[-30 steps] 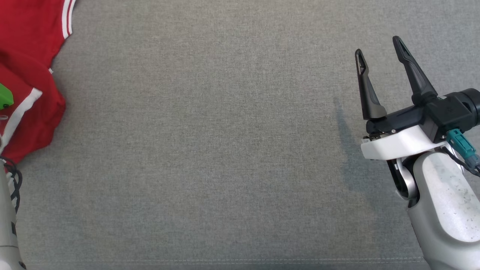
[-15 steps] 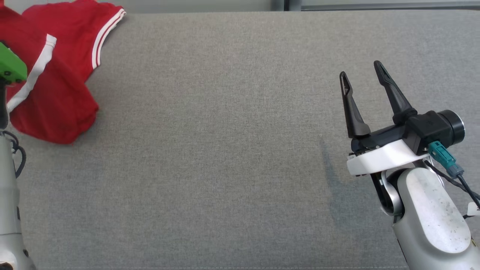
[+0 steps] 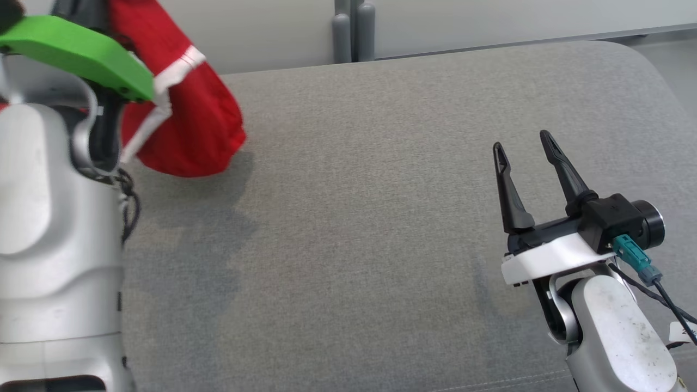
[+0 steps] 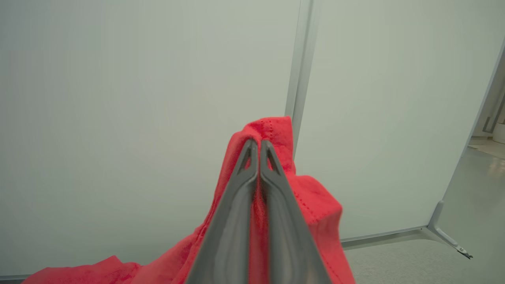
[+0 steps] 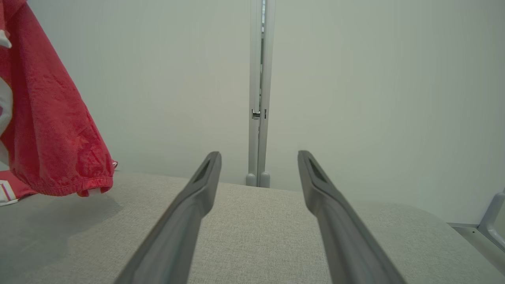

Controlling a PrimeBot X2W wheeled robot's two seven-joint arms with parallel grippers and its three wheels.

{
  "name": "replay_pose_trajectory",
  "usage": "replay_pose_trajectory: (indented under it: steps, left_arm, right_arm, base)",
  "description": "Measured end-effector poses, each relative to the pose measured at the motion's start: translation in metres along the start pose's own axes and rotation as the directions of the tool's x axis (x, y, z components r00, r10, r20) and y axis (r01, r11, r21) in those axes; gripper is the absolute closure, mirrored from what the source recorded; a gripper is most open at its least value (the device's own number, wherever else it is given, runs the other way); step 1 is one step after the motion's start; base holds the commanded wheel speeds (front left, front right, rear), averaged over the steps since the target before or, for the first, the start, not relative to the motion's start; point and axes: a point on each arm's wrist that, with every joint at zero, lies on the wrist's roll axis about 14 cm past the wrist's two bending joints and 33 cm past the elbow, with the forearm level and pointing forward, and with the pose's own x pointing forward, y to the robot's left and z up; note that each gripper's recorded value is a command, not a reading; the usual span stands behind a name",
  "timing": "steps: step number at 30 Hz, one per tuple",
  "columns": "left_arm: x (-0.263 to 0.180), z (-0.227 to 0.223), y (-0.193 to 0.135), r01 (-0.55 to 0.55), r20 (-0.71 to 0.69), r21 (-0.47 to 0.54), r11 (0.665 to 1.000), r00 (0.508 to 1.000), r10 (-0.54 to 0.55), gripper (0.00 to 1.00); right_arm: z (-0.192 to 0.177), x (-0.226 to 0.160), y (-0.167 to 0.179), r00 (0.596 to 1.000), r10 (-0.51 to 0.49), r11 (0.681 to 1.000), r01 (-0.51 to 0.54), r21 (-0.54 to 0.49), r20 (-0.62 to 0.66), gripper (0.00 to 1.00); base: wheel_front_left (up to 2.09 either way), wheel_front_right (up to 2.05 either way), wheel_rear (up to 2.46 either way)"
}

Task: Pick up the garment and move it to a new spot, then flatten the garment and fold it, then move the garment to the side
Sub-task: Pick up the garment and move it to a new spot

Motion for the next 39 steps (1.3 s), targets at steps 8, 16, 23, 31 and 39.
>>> replay_pose_trajectory:
  steps: [8,16,23,31,39]
  left_arm:
    - [-0.020,-0.079,-0.106,0.182,-0.179,-0.189,0.965,0.960,-0.216,1.00]
    - [-0.044,-0.135,-0.153,0.307,-0.300,-0.200,0.931,0.885,-0.356,1.00]
    - [-0.077,-0.169,-0.217,0.440,-0.342,-0.297,0.847,0.780,-0.525,1.00]
    - [-0.128,-0.220,-0.250,0.421,-0.451,-0.434,0.797,0.664,-0.597,1.00]
    - [-0.149,-0.236,-0.270,0.444,-0.473,-0.453,0.773,0.615,-0.630,0.70]
  right_arm:
    - [0.017,-0.019,-0.022,0.997,-0.071,0.997,0.071,-0.028,0.029,0.00]
    - [0.018,-0.034,-0.039,0.992,-0.123,0.991,0.124,-0.044,0.018,0.00]
    - [0.015,-0.046,-0.055,0.984,-0.176,0.983,0.176,-0.054,-0.001,0.00]
    - [0.011,-0.057,-0.066,0.975,-0.220,0.974,0.219,-0.056,-0.022,0.00]
    - [0.009,-0.065,-0.073,0.968,-0.250,0.967,0.248,-0.063,-0.034,0.00]
  base:
    - [0.00,0.00,0.00]
    - [0.00,0.00,0.00]
    - [0.00,0.00,0.00]
    - [0.00,0.00,0.00]
    - [0.00,0.00,0.00]
